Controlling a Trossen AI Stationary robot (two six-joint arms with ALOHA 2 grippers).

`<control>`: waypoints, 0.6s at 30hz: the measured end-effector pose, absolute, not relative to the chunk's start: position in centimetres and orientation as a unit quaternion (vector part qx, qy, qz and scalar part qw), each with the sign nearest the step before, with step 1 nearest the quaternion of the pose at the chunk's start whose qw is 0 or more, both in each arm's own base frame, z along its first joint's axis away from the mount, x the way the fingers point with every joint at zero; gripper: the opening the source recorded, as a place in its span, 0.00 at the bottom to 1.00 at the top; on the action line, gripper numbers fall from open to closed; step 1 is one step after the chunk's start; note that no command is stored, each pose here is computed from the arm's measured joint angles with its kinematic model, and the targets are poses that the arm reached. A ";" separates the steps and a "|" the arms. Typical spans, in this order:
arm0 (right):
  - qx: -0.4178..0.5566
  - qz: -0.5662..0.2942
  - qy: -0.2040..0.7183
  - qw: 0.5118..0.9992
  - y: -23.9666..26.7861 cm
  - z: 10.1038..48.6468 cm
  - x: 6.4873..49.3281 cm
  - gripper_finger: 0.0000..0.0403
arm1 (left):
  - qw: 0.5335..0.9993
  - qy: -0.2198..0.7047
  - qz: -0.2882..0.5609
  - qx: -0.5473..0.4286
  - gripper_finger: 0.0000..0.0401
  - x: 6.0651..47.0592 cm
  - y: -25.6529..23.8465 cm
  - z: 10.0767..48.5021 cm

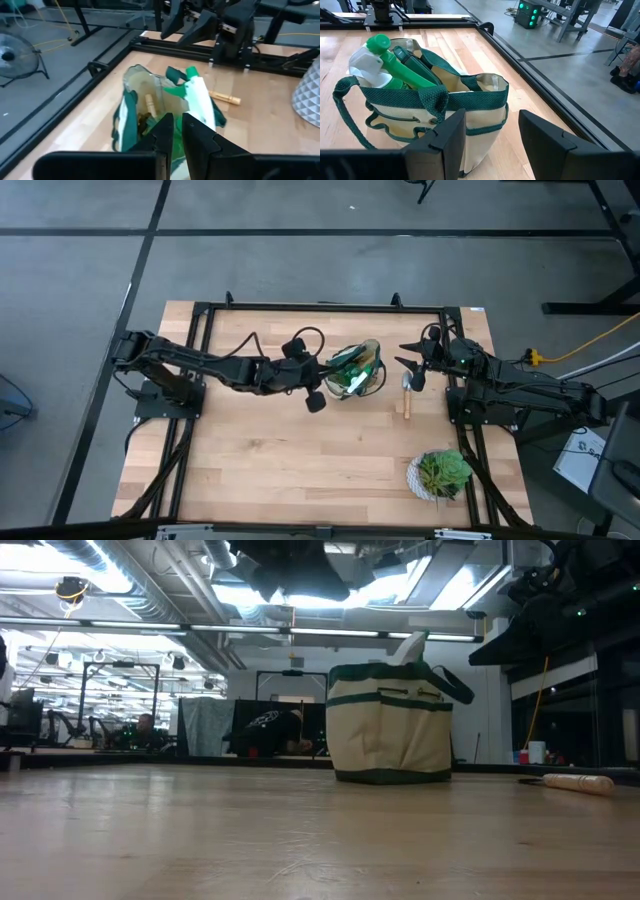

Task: Pick & Place Garden tools in Gardening bag
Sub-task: Put the brown trowel into the green gardening bag

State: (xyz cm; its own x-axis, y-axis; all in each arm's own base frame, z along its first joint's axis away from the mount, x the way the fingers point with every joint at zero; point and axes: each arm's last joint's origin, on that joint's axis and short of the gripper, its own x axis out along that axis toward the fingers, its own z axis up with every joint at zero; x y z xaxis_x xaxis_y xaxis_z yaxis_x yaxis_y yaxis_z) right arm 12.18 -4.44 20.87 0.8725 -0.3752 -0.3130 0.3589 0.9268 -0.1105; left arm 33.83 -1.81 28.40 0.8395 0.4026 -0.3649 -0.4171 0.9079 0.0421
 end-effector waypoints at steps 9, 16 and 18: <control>-0.024 -0.190 0.167 0.967 -4.4 20.9 12.2 0.46 | 0.946 0.233 0.225 -0.006 0.08 33.4 -1.1 27.6; -0.024 -0.190 0.166 0.967 -4.4 20.9 12.2 0.46 | 0.929 0.300 0.217 0.018 0.08 32.6 -2.1 26.4; -0.024 -0.190 0.167 0.967 -4.4 20.9 12.2 0.46 | 0.925 0.306 0.224 0.022 0.08 32.4 -2.4 26.3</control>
State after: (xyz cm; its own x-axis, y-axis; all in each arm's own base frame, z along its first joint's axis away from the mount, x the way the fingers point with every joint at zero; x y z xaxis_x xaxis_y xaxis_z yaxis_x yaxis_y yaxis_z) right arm 12.18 -4.44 20.87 0.8724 -0.3755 -0.3130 0.3592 0.9267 -0.1105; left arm 32.40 -2.41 26.27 0.7124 0.4280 -0.5561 -0.4007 0.8987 0.1783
